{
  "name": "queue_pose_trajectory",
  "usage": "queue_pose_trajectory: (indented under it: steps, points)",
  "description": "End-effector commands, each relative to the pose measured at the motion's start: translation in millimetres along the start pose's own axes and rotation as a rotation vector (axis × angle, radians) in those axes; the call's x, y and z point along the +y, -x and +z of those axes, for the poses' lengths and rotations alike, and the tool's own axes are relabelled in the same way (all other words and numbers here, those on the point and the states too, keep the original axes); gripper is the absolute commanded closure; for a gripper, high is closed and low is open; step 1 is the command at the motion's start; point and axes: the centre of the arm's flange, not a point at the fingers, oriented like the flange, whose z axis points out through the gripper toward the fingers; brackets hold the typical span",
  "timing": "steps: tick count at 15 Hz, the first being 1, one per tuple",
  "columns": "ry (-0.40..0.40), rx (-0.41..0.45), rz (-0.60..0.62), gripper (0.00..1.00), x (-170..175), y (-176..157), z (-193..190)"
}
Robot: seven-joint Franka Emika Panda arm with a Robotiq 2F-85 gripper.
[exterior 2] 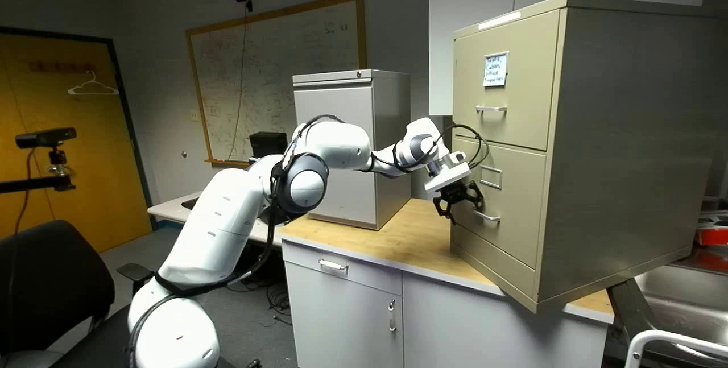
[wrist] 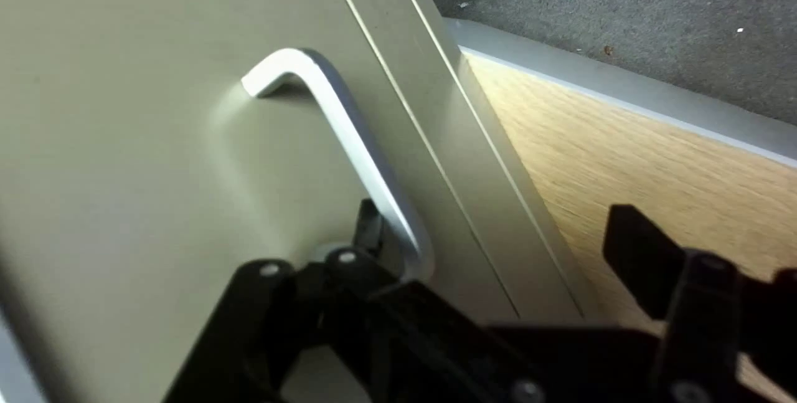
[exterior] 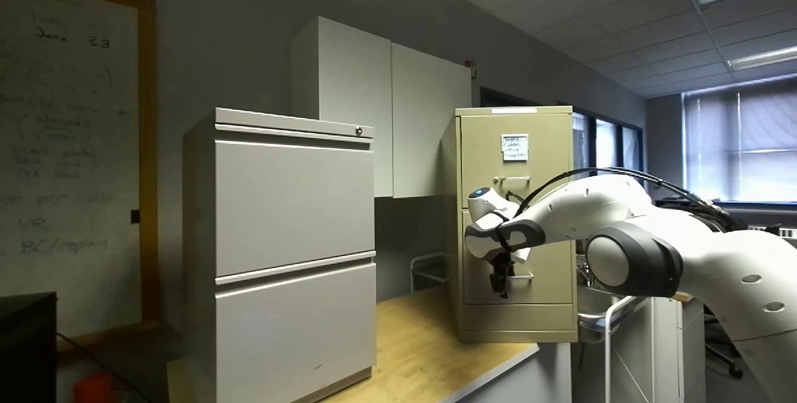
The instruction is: Open the bottom drawer of the cabinet to the right
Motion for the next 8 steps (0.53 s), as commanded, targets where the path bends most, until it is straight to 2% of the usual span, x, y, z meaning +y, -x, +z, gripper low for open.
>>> queue_pose_trajectory:
  steps: [1,5,8]
  points:
    - [-0.016,0.025,-0.023,0.4,10.1,-4.1,-0.4]
    - [-0.005,0.041,-0.042,0.73,13.9,-3.3,-3.4]
    - [0.005,0.052,-0.049,0.89,16.1,-3.7,-4.9]
